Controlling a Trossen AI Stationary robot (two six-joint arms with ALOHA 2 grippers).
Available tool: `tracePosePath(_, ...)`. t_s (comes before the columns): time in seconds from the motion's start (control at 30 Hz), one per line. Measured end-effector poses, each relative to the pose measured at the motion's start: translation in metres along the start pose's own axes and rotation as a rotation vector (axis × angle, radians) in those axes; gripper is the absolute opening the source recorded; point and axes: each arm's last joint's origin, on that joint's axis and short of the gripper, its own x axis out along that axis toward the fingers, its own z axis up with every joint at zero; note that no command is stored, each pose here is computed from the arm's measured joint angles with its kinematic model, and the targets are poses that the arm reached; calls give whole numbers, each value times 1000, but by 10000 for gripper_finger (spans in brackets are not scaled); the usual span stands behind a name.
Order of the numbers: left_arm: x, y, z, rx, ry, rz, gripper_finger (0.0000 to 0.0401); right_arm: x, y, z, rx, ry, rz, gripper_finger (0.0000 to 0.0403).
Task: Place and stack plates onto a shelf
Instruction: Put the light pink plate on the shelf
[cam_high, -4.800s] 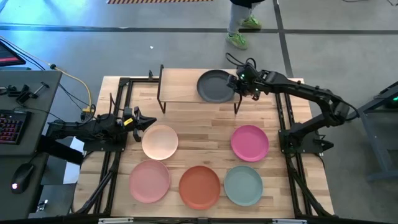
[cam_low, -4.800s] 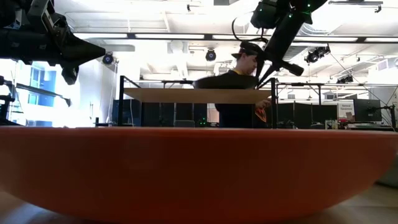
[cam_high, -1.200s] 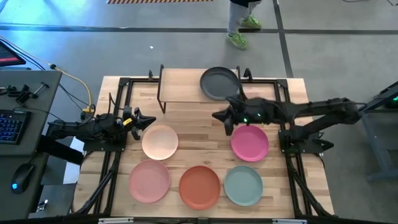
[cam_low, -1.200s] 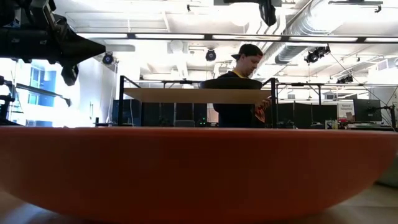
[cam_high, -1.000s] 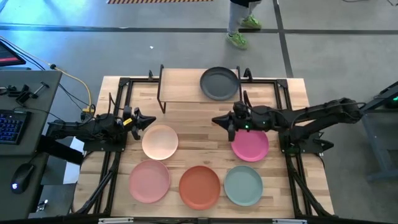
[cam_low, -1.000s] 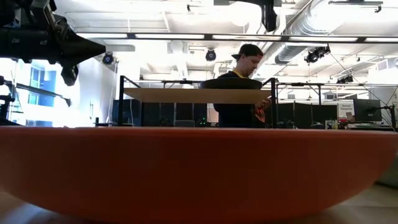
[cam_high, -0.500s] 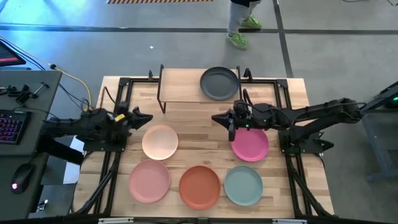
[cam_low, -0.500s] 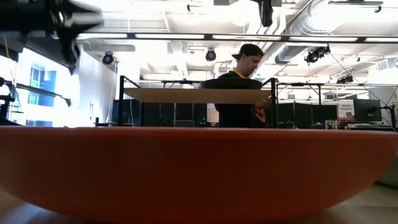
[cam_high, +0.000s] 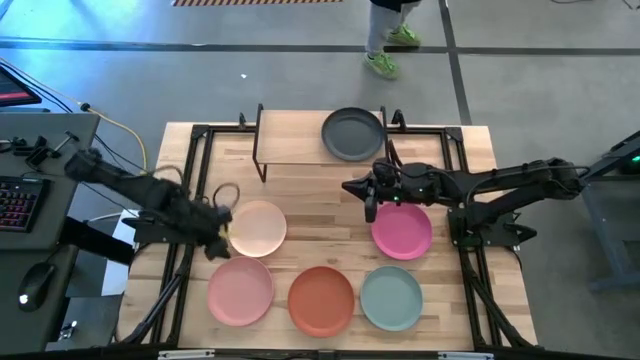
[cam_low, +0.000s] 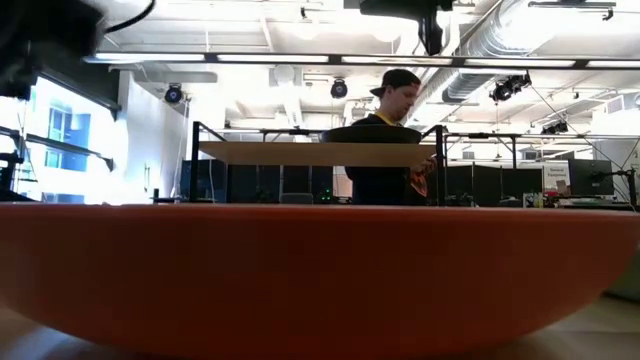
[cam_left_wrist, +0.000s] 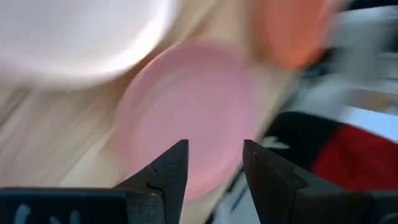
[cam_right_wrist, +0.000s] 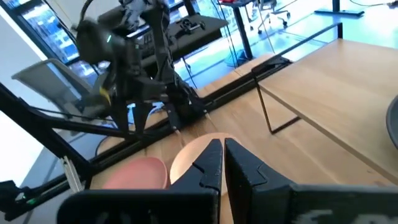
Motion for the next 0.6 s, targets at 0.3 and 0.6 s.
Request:
tracePosePath(0.3,30,-7,-39,-156,-45,224,143,0,-6,-5,-15,61,-40,0)
tracePosePath(0.6,70,6,-60,-204,-69,376,143,2,-14,-4,-13,81,-70,0)
